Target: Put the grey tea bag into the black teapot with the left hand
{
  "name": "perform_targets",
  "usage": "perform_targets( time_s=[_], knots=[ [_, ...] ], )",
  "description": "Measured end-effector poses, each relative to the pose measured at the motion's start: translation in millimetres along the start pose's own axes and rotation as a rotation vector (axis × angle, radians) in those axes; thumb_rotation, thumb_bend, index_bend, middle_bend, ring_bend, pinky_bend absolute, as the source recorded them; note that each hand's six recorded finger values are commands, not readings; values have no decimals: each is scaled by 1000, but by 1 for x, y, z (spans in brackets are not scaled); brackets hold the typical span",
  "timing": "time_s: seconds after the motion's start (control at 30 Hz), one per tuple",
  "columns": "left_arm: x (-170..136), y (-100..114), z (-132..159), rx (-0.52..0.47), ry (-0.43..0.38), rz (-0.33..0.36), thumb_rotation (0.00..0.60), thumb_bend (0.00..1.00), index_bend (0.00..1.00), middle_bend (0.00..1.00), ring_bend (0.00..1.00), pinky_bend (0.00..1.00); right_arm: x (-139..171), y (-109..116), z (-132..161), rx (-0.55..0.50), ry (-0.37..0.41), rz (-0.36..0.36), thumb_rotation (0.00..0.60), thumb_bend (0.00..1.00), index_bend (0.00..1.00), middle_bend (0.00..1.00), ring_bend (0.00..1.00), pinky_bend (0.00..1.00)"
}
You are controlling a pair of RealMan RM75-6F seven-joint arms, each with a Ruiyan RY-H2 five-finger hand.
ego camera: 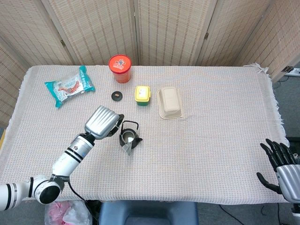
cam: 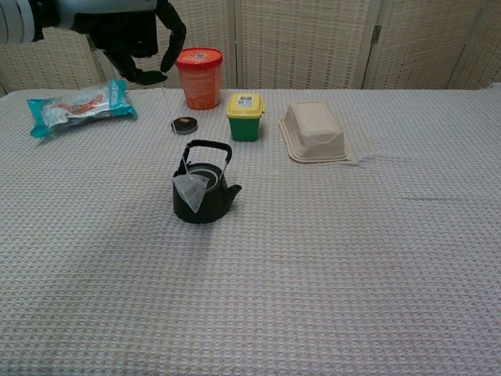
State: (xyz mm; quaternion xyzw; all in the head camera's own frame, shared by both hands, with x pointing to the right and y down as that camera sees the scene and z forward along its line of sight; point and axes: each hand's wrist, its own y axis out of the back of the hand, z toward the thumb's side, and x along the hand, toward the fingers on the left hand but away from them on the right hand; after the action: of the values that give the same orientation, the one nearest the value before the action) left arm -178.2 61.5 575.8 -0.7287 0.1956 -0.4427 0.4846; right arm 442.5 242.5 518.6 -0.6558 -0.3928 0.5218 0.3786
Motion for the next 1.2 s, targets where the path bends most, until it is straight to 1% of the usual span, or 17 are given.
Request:
perform_targets(
  time_s=[0.33,0.7,0.93,1.07,1.2],
  knots=[
    [14,-5,6,16,-10,-15,600,503,652,1000,1000,1000,0,4,-5,-9,-11,-15,600,232,0,0,0,0],
    [30,4,15,26,-31,-12,600,504,652,1000,1000,1000,-1,8,-10,-20,-32,-30,600,232,0,0,0,0],
    [39,1,18,35,-36,-21,600,504,651,1000,1000,1000,-2,10,-12,-28,-40,-32,600,233,0,0,0,0],
    [47,5,24,49,-56,-18,600,504,650,1000,1000,1000,-1,10,-14,-33,-47,-30,600,233,0,0,0,0],
    [58,7,31,60,-77,-17,600,503,651,1000,1000,1000,-1,12,-16,-38,-58,-42,600,233,0,0,0,0]
  ],
)
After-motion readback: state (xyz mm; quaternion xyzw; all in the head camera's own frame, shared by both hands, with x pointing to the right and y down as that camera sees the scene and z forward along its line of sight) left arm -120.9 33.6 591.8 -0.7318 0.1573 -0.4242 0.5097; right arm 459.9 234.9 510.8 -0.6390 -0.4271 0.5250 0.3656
